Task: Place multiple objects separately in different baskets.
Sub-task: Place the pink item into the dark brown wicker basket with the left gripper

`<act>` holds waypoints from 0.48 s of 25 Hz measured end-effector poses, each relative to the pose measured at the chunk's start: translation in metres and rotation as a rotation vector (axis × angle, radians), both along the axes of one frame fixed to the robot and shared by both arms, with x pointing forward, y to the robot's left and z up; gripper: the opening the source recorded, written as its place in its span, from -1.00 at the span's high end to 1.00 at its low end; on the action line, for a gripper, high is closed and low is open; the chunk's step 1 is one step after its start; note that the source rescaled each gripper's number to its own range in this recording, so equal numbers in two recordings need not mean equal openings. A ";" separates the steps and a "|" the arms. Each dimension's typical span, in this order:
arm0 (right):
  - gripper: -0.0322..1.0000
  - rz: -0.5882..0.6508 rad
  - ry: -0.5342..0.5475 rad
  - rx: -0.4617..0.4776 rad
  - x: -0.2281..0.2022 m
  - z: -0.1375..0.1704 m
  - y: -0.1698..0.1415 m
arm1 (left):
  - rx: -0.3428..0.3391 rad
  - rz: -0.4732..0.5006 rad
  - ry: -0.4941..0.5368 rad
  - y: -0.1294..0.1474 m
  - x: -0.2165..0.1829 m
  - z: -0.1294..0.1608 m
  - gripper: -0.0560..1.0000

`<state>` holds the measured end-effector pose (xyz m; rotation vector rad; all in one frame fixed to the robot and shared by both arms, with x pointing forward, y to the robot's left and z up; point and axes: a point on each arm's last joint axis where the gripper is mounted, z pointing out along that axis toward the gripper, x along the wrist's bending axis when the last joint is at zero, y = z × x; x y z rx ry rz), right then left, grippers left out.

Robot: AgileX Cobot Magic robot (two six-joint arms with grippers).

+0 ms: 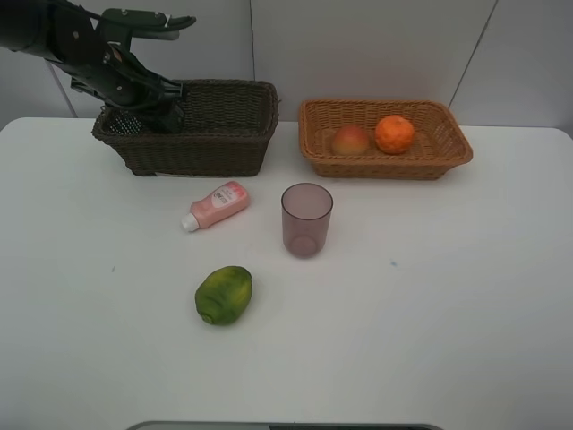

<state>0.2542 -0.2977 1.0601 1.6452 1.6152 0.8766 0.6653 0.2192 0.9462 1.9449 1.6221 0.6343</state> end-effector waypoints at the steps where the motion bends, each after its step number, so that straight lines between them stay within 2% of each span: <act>1: -1.00 0.000 0.000 0.000 0.000 0.000 0.000 | -0.001 0.000 -0.003 0.000 0.000 0.000 -0.14; 4: -1.00 0.000 0.000 0.000 0.000 0.000 0.000 | -0.002 -0.003 -0.011 -0.001 0.000 0.004 -0.72; 6: -1.00 0.000 0.000 0.000 0.000 0.000 0.000 | -0.002 -0.008 -0.011 -0.003 -0.001 0.005 -0.91; 12: -1.00 0.000 0.000 0.000 0.000 0.000 0.000 | -0.006 -0.022 -0.038 -0.009 -0.007 0.026 -0.99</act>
